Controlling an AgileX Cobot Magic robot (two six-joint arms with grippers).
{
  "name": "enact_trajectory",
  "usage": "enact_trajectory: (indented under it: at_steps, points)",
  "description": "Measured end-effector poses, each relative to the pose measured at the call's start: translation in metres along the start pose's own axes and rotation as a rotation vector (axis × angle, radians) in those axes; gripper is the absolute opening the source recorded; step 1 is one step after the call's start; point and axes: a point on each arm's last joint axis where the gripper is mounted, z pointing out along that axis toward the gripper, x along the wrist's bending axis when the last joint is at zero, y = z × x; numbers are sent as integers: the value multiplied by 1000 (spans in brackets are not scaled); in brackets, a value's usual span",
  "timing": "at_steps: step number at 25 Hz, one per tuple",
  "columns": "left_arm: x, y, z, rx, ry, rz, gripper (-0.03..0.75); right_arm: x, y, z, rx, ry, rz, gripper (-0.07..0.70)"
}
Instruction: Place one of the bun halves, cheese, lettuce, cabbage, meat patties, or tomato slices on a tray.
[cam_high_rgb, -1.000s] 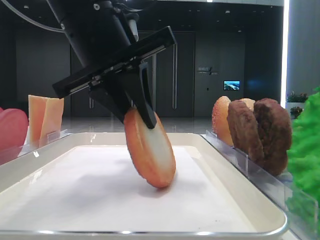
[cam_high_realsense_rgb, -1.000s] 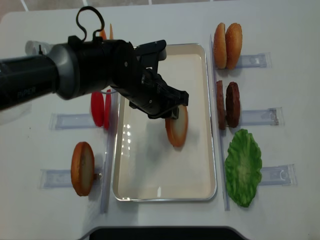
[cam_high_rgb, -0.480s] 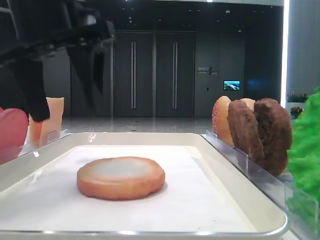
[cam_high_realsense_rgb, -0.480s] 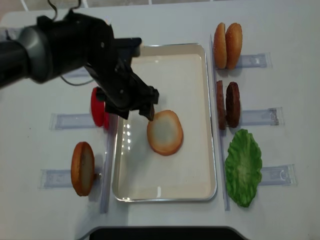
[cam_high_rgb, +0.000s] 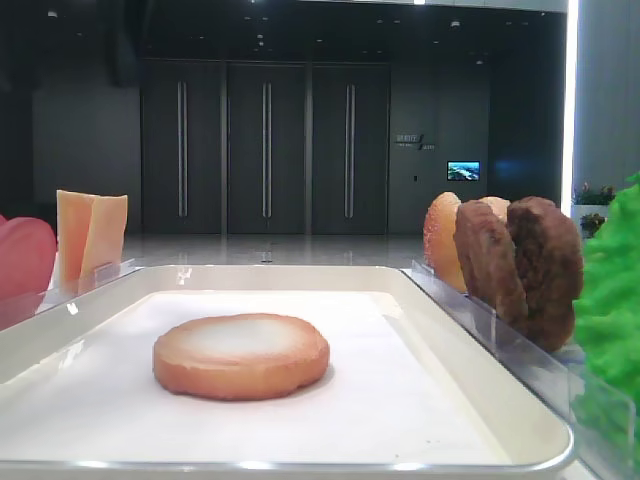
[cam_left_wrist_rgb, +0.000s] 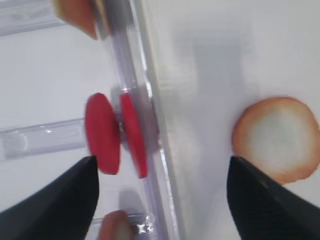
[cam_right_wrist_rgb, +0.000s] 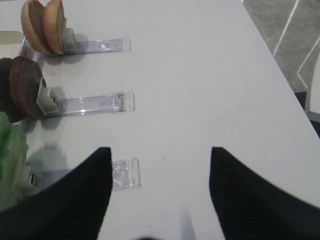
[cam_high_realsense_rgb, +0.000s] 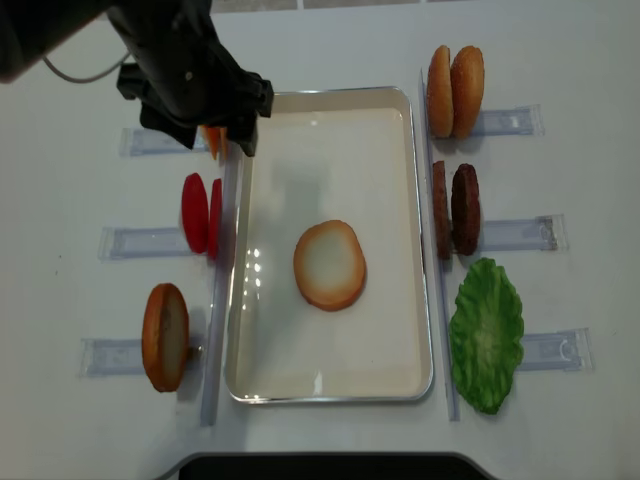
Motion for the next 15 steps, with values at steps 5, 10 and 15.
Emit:
enact_trajectory:
  at_steps: [5,10,15]
  points:
    - [79,13,8,38,119,-106,605,0,0,0,0,0,0,410]
    - [136,13,10,64,188,-162,605,0,0,0,0,0,0,410]
    - [138,-35,0,99,209,-134,587,0,0,0,0,0,0,410]
